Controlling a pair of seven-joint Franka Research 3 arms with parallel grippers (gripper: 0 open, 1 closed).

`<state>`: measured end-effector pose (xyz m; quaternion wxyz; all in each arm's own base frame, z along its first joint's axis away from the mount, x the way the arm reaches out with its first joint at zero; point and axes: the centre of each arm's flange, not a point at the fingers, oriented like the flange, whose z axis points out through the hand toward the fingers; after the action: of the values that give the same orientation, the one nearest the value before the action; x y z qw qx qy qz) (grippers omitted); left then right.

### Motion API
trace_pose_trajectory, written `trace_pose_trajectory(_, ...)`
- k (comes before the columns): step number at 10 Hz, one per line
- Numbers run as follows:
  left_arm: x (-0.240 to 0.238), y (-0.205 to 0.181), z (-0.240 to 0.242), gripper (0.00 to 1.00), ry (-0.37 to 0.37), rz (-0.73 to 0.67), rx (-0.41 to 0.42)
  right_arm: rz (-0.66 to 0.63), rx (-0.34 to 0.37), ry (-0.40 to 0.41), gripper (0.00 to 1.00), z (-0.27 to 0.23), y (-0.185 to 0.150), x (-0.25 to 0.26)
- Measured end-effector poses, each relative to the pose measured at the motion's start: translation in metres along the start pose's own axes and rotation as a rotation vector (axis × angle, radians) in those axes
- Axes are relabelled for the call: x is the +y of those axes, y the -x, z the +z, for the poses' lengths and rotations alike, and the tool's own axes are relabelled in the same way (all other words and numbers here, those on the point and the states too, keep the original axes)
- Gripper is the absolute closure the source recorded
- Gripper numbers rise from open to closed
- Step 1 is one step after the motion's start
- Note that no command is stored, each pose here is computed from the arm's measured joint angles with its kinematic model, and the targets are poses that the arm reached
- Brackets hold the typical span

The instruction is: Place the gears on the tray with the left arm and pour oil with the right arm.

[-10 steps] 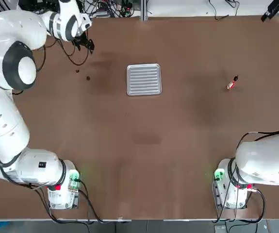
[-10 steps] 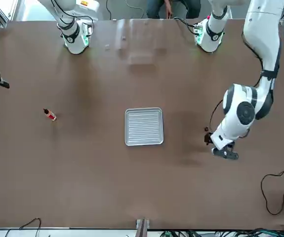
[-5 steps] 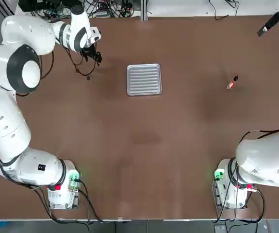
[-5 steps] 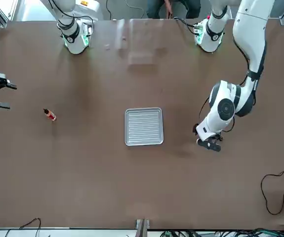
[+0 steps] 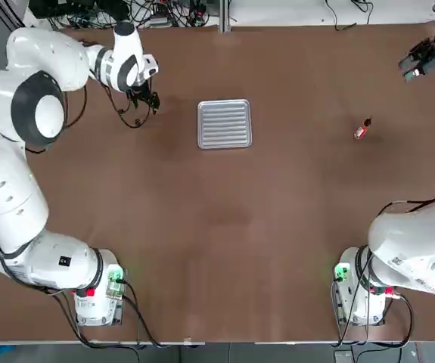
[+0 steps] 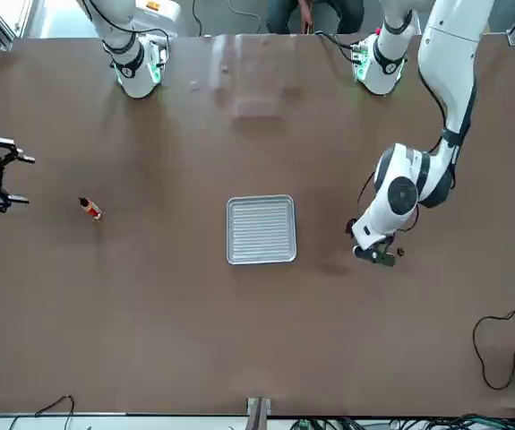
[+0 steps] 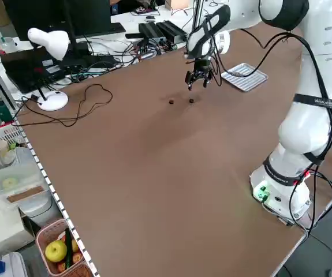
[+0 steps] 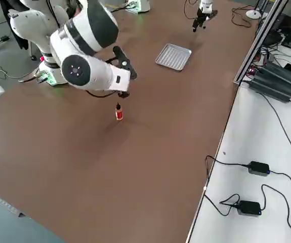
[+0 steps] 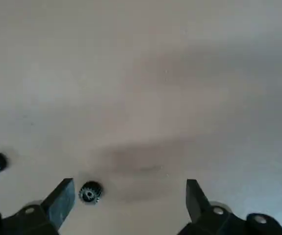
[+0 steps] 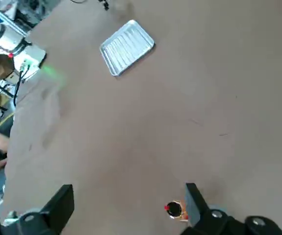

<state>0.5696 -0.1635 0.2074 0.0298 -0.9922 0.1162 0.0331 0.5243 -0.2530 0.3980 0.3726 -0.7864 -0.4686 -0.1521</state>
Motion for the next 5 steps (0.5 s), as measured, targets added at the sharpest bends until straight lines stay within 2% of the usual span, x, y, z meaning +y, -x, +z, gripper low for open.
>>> trace_pose_trajectory(5, -0.049, 0.022, 0.028, 0.00, 0.015, -0.095, -0.002, -0.240, 0.207, -0.054, 0.00, 0.044, 0.085, 0.034)
